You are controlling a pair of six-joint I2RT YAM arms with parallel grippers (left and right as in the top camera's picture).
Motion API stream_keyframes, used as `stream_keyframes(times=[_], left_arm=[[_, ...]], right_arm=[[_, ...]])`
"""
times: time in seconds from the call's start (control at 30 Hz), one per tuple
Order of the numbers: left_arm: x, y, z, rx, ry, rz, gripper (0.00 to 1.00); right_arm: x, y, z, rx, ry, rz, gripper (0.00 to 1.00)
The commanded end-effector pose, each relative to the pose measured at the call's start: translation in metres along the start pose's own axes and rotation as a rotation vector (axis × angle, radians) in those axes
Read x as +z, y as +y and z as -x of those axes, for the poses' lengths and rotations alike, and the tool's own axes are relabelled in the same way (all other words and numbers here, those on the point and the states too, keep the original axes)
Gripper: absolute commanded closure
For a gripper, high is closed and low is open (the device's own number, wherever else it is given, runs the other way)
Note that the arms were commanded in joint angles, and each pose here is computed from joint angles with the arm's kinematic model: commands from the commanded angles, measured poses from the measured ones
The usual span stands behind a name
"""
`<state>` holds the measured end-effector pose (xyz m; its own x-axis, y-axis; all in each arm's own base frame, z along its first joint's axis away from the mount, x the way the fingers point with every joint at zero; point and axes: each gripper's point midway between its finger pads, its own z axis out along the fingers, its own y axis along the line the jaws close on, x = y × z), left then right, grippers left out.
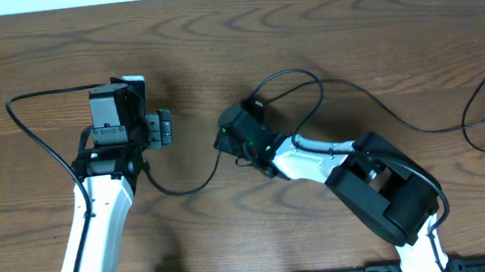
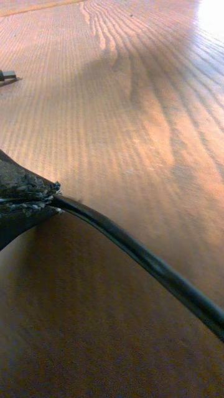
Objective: Untangle cables
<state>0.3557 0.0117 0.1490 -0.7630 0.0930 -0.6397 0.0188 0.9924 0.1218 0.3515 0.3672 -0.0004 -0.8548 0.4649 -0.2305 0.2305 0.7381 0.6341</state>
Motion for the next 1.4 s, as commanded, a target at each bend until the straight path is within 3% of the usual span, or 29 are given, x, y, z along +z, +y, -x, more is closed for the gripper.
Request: stream_keyframes(times=[0.0, 0.33, 0.77, 1.0, 1.37], left_arm=[[-0.001, 0.002, -0.001, -0.005, -0.001, 0.008, 0.08], [-0.001, 0.002, -0.001, -0.005, -0.001, 0.008, 0.08], [-0.001, 0.002, -0.001, -0.005, -0.001, 0.008, 0.07], [-0.001, 0.002, -0.001, -0.005, -0.001, 0.008, 0.08], [-0.001, 0.002, -0.001, -0.005, -0.001, 0.008, 0.08]], right_arm=[[0.014, -0.061, -0.004, -0.034, 0.044, -0.142, 0.99], [-0.021, -0.037, 0.046, -0.182, -0.026, -0.087, 0.99], [-0.104, -0.033, 0.123, -0.251, -0.230, -0.172, 0.99], [-0.129, -0.037, 0.141, -0.264, -0.268, -0.200, 0.99], [-0.136, -0.064, 0.138, -0.269, -0.246, -0.317, 0.99]])
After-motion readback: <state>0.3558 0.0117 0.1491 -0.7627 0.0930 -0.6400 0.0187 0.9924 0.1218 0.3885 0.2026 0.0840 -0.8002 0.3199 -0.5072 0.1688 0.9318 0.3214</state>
